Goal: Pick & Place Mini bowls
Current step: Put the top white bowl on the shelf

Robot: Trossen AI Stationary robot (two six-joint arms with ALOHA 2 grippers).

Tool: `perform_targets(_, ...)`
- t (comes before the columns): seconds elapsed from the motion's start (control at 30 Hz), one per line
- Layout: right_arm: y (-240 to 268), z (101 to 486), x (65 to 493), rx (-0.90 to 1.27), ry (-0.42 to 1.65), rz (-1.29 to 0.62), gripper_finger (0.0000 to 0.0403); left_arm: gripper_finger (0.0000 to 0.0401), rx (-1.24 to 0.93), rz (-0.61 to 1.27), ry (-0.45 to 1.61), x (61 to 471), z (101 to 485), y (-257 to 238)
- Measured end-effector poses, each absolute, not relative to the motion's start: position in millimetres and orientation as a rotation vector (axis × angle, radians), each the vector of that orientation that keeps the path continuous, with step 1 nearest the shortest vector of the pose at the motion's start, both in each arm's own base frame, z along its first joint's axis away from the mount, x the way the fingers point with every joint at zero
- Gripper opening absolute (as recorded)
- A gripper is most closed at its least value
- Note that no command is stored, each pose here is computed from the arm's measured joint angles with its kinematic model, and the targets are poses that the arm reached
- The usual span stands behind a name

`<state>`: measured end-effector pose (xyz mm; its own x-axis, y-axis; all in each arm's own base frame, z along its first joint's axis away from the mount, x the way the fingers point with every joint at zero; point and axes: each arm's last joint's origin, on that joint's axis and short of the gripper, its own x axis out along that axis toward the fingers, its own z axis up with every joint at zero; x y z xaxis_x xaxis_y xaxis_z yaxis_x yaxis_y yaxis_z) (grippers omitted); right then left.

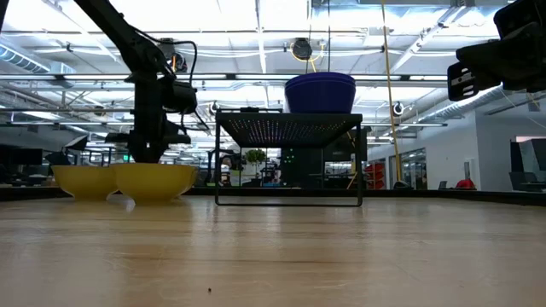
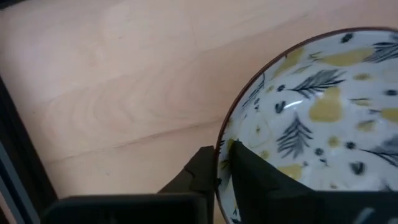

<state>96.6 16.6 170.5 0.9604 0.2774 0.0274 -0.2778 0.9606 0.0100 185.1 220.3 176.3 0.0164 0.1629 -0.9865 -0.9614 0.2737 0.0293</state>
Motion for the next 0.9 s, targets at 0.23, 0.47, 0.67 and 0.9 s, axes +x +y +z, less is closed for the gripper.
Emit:
perform_targets(0.23, 17, 171, 97, 0.014, -0.026, 0.281, 0.0, 0.0021, -0.876, 1.046, 1.171, 188, 190, 222)
perform_targets(0.47, 17, 170, 97, 0.014, -0.026, 0.281, 0.0, 0.0008, -0.806, 1.031, 1.002, 190, 236, 215)
perform_targets(0.67, 17, 170, 97, 0.014, -0.026, 0.281, 0.0, 0.001, -0.766, 0.995, 0.871, 186, 272, 202)
perform_targets(0.9, 17, 171, 97, 0.014, -0.026, 0.281, 0.0, 0.0015, -0.711, 0.952, 0.72, 182, 313, 183)
